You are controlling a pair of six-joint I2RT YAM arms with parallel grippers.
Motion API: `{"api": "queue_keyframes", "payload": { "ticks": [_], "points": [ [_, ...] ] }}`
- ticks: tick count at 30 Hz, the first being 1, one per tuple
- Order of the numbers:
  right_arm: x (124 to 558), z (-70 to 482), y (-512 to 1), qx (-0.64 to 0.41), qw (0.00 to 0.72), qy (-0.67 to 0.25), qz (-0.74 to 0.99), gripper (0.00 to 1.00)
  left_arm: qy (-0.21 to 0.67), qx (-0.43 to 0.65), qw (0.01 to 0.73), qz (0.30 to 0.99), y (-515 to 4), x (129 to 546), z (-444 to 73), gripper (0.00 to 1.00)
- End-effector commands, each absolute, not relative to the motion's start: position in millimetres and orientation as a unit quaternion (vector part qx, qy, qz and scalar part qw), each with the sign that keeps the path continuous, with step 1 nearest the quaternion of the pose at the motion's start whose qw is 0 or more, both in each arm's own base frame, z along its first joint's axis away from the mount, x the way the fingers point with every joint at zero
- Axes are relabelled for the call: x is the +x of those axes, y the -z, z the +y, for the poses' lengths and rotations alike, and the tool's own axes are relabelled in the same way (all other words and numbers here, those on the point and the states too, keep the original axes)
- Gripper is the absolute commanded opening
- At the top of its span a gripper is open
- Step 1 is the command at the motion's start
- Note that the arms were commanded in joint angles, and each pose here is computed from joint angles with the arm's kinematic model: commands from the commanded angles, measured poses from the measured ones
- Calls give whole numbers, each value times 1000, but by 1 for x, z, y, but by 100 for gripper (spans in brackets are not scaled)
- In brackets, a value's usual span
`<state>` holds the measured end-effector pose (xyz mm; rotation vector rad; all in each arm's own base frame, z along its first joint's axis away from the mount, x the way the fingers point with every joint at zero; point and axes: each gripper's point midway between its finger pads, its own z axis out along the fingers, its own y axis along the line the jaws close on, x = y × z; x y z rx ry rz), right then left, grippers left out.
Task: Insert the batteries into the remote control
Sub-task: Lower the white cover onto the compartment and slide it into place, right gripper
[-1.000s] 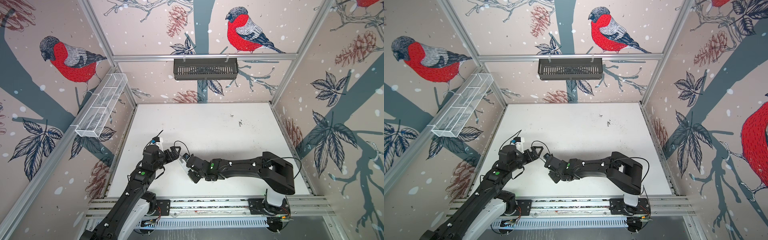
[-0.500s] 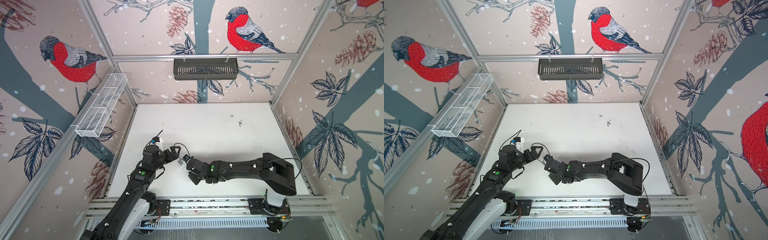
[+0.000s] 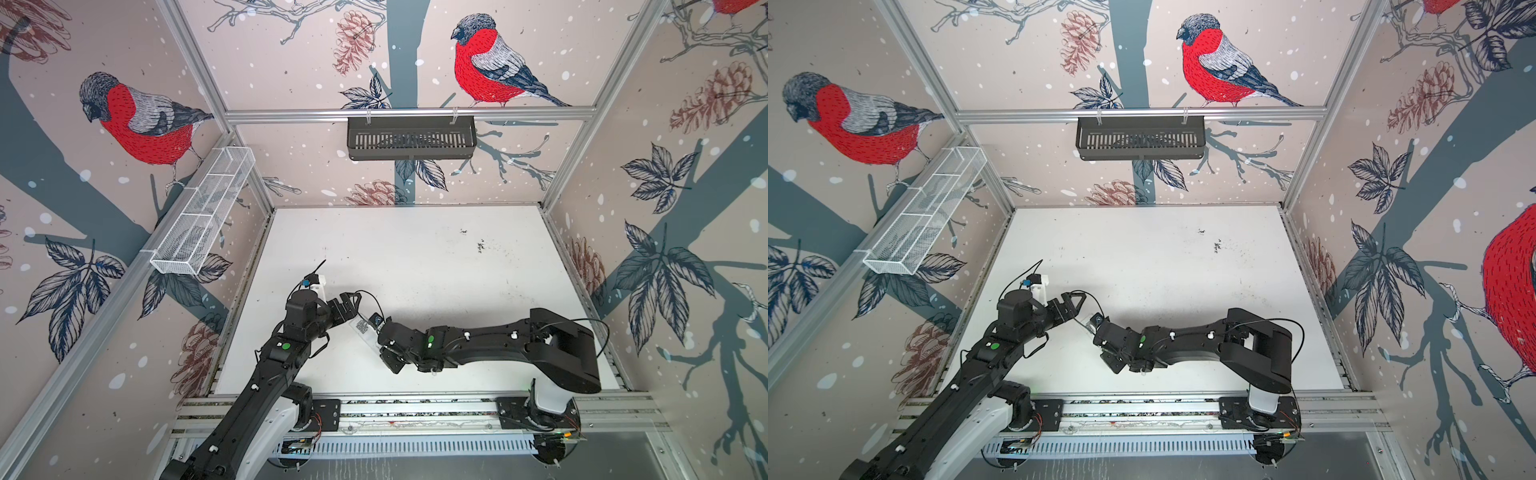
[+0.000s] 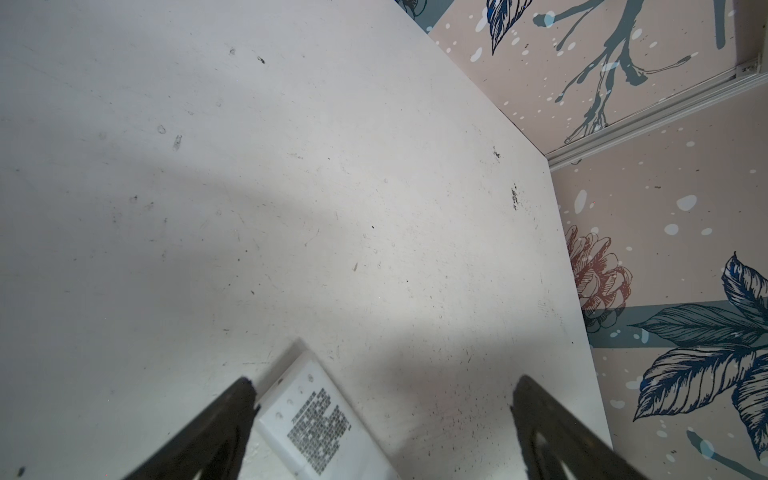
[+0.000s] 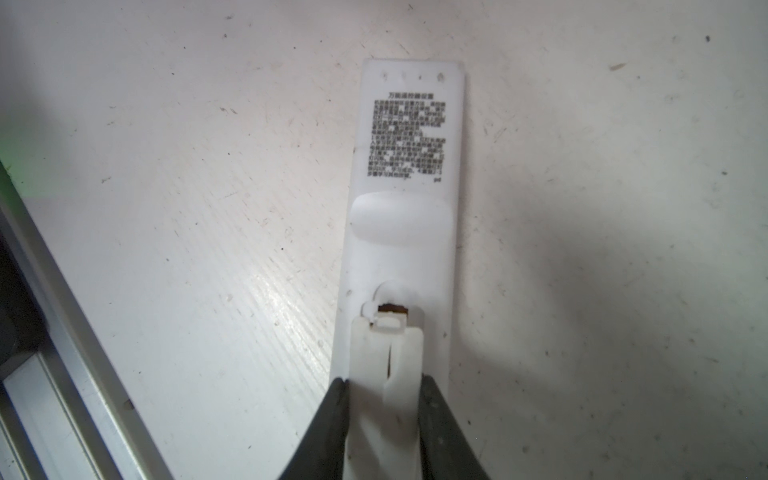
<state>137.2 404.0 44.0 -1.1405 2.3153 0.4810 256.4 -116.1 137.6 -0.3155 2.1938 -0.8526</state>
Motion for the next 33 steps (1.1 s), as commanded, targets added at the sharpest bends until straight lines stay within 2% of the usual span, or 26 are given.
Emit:
{"api": "queue_keyframes", "payload": {
  "ticks": [1, 13, 24, 27, 28, 31, 33],
  "points": [
    [135, 404, -46, -429, 257, -182, 847, 30, 338, -110, 388, 850, -144, 260, -118, 96],
    [132, 404, -48, -436, 253, -187, 843, 35, 339, -110, 388, 850, -144, 261, -118, 96],
    [131, 404, -62, -436, 258, -201, 838, 54, 338, -111, 388, 850, -144, 261, -117, 96],
    [133, 402, -70, -431, 265, -207, 837, 55, 339, -111, 388, 850, -144, 261, -117, 97],
    [134, 401, -73, -427, 268, -209, 838, 53, 339, -111, 388, 850, -144, 261, -117, 96],
    [137, 398, -76, -420, 269, -216, 840, 35, 338, -111, 389, 850, -144, 261, -117, 97],
    [136, 399, -76, -422, 266, -219, 839, 27, 339, -112, 389, 850, -144, 261, -117, 97]
  ]
}}
